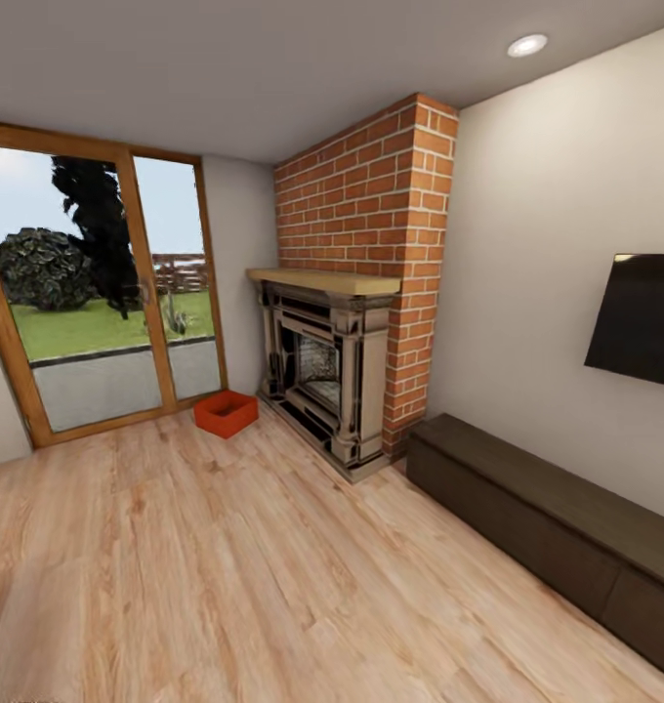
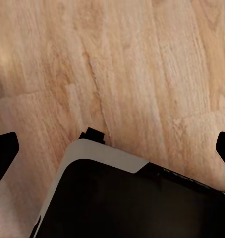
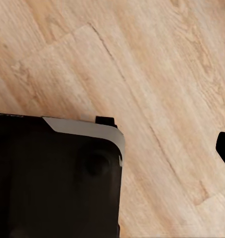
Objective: Move the two storage containers from the living room to the garage. In the garage, place one container on the floor and stack the other container on top of it (either order is fine).
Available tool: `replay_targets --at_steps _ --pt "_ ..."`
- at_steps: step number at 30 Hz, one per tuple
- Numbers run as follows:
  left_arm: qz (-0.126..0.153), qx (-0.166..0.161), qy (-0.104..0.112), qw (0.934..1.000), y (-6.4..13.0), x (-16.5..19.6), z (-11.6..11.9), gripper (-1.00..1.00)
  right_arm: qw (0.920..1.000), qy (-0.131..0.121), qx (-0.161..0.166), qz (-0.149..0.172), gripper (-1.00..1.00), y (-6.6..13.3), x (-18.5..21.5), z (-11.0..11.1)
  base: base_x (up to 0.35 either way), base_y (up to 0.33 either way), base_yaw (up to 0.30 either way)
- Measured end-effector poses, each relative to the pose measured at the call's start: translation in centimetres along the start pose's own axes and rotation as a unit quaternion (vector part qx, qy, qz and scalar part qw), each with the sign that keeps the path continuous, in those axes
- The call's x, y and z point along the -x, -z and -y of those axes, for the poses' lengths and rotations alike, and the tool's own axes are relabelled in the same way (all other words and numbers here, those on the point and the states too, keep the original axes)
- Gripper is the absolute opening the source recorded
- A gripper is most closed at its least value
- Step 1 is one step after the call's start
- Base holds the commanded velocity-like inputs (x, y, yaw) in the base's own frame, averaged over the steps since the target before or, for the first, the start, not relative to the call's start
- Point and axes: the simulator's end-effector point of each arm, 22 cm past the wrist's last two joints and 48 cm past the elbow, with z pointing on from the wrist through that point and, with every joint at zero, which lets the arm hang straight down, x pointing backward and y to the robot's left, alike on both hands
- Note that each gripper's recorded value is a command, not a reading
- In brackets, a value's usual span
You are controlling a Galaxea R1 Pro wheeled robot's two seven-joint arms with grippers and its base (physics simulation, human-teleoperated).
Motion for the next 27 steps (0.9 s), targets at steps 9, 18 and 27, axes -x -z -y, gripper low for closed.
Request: replay_targets --at_steps 9,18,27 --pt "0.0 0.0 0.0 1.0 0.0 -0.01 -0.01 1.0 1.0 0.0 0.001 0.0 1.0 0.01 0.01 -0.2 0.323 0.0 0.285" --pt "0.0 0.0 0.0 1.0 0.0 0.01 -0.01 1.0 1.0 0.0 0.001 0.0 1.0 0.01 0.02 -0.17 0.323 0.0 0.285" --pt "0.0 0.0 0.0 1.0 0.0 -0.01 0.0 1.0 1.0 -0.001 0.0 0.0 1.0 0.0 -0.01 0.02 0.323 0.0 0.157"
